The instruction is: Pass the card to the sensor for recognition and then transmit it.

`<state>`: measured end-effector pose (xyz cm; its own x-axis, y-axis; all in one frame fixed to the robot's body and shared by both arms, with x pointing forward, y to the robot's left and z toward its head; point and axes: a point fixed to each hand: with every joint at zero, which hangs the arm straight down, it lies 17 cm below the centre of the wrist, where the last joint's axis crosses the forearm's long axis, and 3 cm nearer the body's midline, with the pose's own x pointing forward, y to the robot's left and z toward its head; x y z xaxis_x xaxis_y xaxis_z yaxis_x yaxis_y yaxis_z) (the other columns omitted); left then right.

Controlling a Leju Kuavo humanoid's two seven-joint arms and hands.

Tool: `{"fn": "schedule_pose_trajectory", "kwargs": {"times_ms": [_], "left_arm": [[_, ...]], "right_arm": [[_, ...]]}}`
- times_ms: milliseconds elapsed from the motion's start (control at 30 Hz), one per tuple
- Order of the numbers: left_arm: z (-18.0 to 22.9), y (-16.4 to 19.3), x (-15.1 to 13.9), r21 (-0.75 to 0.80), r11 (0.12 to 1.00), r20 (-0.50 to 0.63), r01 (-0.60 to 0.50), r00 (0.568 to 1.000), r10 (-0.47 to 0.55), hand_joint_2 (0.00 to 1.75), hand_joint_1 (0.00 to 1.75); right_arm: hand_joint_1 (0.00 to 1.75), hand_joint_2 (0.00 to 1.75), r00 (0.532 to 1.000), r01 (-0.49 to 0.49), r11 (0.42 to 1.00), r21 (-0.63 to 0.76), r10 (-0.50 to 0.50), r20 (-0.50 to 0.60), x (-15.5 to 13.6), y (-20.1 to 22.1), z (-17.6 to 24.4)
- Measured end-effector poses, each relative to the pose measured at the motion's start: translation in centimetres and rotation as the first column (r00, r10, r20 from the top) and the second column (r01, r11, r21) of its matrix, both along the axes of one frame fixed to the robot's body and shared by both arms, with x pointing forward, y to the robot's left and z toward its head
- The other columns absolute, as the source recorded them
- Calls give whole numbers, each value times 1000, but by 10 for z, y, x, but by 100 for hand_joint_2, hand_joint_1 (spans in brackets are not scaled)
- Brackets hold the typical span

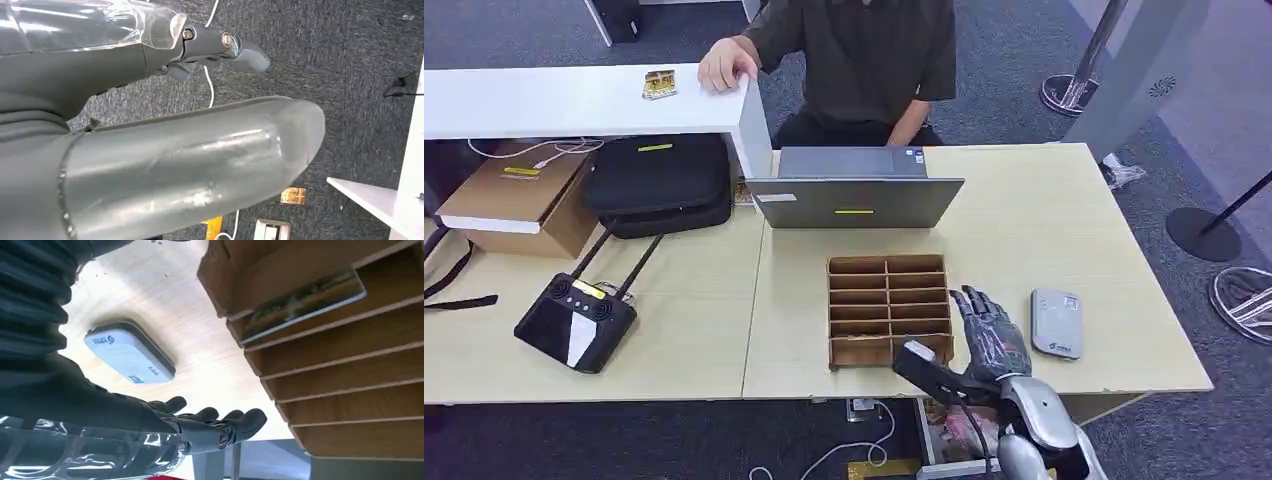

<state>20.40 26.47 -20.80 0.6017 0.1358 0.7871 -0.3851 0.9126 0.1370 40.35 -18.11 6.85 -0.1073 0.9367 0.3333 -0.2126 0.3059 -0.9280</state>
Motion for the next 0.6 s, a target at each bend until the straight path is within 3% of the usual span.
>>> {"fn": "schedule_pose_trajectory", "kwargs": {"times_ms": [267, 600], "left_arm": [[0, 0, 0, 1, 1000, -2, 2, 1000, -2, 0, 0], [1, -2, 4, -4, 1000, 5, 15, 1000, -15, 0, 0]], "right_arm": [[0, 175, 1000, 24, 1000, -8, -24, -5, -5, -9, -5], [0, 175, 999, 13, 998, 59, -16, 40, 7, 13, 15]]}}
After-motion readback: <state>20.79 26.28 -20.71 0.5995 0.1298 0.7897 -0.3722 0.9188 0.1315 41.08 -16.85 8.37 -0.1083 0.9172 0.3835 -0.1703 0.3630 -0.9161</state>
